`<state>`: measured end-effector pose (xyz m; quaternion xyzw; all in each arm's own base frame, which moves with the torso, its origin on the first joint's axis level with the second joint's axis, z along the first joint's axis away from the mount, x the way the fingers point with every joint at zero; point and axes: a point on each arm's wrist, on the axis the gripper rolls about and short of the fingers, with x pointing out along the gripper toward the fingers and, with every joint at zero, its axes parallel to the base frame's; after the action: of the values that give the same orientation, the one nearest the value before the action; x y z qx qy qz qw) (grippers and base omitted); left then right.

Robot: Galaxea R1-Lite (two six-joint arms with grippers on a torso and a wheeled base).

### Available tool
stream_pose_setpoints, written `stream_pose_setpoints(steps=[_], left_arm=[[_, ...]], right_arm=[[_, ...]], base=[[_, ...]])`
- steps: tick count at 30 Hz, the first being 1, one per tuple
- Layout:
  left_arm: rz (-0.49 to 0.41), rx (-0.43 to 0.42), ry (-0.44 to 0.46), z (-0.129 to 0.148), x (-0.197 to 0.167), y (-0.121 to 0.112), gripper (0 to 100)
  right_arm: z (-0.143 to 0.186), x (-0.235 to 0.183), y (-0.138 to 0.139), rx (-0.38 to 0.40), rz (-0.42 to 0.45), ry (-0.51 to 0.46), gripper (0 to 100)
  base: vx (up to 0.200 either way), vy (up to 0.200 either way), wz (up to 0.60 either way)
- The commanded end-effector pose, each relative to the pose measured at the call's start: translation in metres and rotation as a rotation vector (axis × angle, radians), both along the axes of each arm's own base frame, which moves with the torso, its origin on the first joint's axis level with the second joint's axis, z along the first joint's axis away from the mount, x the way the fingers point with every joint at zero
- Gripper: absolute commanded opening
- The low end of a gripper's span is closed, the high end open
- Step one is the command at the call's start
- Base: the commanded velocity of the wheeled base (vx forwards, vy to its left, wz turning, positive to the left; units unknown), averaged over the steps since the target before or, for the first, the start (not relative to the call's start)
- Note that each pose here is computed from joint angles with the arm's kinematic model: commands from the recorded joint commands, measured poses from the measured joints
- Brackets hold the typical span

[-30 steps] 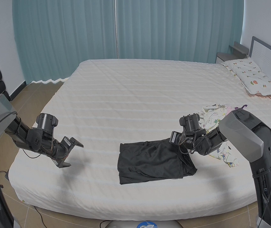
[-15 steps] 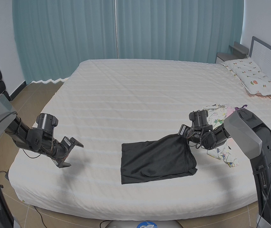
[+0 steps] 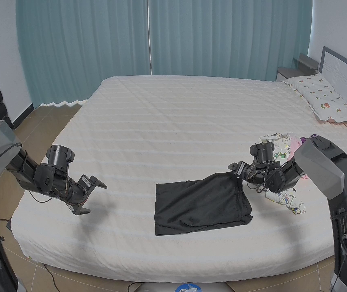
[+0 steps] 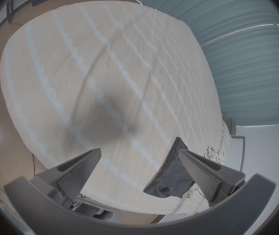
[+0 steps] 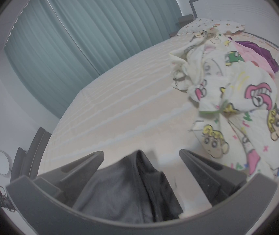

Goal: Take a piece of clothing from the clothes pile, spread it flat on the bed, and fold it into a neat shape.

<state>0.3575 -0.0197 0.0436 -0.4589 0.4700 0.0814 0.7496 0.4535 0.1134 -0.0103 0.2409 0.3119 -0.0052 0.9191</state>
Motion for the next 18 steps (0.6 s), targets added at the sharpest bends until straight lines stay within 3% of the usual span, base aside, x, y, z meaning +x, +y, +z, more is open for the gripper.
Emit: stream_pose_setpoints(steps=[1, 5, 9, 18], left_arm=[[-0.002, 0.000, 0.001, -0.001, 0.000, 0.000, 100], [-0.001, 0.000, -0.002, -0.001, -0.001, 0.001, 100], [-0.002, -0.002, -0.013, -0.001, -0.002, 0.001, 100], [-0.003, -0.002, -0.034, -0.004, -0.004, 0.000, 100]], right_arm=[[0.034, -0.055, -0.002, 0.053, 0.113, 0.024, 100], [0.027, -0.083, 0.002, 0.072, 0.198, 0.034, 100], [0.019, -0.093, 0.001, 0.035, 0.256, 0.052, 100], [0.007, -0.097, 0.006, 0.020, 0.282, 0.088, 100]], base=[[0.000, 0.000, 0.00], [0.000, 0.000, 0.00], [0.000, 0.000, 0.00], [0.000, 0.000, 0.00]])
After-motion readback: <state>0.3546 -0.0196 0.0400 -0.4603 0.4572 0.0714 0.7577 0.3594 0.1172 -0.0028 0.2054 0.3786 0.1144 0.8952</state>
